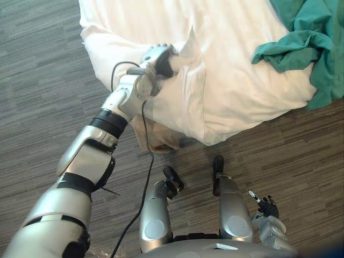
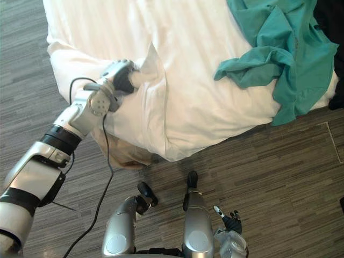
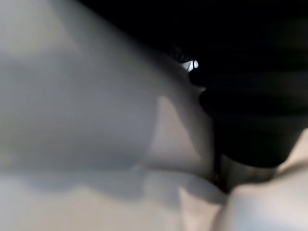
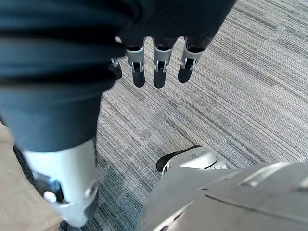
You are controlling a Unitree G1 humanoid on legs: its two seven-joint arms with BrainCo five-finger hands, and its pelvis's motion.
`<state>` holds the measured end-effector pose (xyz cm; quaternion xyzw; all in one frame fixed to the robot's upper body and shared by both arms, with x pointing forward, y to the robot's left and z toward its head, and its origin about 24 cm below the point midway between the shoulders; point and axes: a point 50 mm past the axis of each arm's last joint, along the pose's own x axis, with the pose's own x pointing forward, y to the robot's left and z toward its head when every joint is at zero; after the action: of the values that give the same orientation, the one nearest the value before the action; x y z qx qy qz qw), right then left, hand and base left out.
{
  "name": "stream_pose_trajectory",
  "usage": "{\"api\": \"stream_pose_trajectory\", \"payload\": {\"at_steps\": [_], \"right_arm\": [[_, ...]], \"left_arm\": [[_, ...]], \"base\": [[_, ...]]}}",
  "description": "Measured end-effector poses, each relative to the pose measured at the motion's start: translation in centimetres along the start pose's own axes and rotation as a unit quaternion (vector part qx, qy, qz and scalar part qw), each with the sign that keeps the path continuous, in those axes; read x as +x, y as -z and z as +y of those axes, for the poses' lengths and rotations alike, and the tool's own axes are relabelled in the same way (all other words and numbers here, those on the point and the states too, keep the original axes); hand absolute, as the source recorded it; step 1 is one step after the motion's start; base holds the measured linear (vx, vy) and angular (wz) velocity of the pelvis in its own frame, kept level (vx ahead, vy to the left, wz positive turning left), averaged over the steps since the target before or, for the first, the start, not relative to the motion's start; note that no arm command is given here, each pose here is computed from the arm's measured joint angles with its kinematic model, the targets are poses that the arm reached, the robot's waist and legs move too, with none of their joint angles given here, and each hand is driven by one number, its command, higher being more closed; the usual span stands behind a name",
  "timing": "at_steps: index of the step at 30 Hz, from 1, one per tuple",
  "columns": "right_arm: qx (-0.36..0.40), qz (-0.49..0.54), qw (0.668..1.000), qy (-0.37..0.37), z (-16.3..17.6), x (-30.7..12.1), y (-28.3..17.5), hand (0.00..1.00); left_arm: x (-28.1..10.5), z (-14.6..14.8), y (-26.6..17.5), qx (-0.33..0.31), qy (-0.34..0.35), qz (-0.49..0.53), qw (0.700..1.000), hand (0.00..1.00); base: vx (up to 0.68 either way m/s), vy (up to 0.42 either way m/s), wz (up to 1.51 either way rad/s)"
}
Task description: Tidy the bed and pick cloth on bed and put in laundry
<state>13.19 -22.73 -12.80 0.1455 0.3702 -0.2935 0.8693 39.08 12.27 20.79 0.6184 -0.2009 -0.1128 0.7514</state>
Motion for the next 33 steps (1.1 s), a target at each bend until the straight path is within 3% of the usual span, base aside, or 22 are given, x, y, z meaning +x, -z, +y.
{"api": "stream_pose_trajectory", "payload": {"at_steps": [4,7,8,13,17,22,28,33], "right_arm": [[-0.026,0.025,0.999,0.012,-1.2,-0.6,1.6,0.0],[-0.051,0.065,0.996,0.03,-3.0,-1.5,4.0,0.0],[-0.059,0.085,0.994,0.034,-3.5,-1.9,4.9,0.0],[-0.094,0.131,0.986,0.035,-4.7,-2.5,6.8,0.0],[-0.101,0.149,0.983,0.035,-5.1,-2.7,7.4,0.0],[-0.113,0.155,0.981,0.028,-4.8,-2.9,7.8,0.0],[-0.111,0.177,0.977,0.032,-5.1,-3.3,8.6,0.0],[-0.094,0.189,0.977,0.039,-5.3,-3.6,9.2,0.0]], "left_arm": [[-2.8,-4.2,0.4,0.021,0.082,-0.02,0.996,1.0],[-7.4,-8.9,1.8,-0.002,0.16,-0.014,0.987,1.0],[-9.6,-10.7,2.4,-0.015,0.193,-0.003,0.981,0.0],[-16.8,-14.0,5.6,-0.114,0.226,0.099,0.962,0.0],[-20.4,-15.3,7.1,-0.163,0.219,0.171,0.947,0.0],[-25.2,-17.1,9.9,-0.238,0.136,0.334,0.902,0.0],[-31.8,-18.7,11.0,-0.278,0.065,0.494,0.821,0.0],[-38.5,-19.8,10.5,-0.309,0.005,0.616,0.724,0.0]], "base": [[0.01,-0.011,0.09],[0.09,-0.032,0.09],[0.07,-0.045,0.02],[0.04,-0.041,0.08],[-0.02,-0.033,0.16],[-0.08,-0.037,0.17],[-0.08,-0.031,0.21],[0.02,-0.004,0.23]]}}
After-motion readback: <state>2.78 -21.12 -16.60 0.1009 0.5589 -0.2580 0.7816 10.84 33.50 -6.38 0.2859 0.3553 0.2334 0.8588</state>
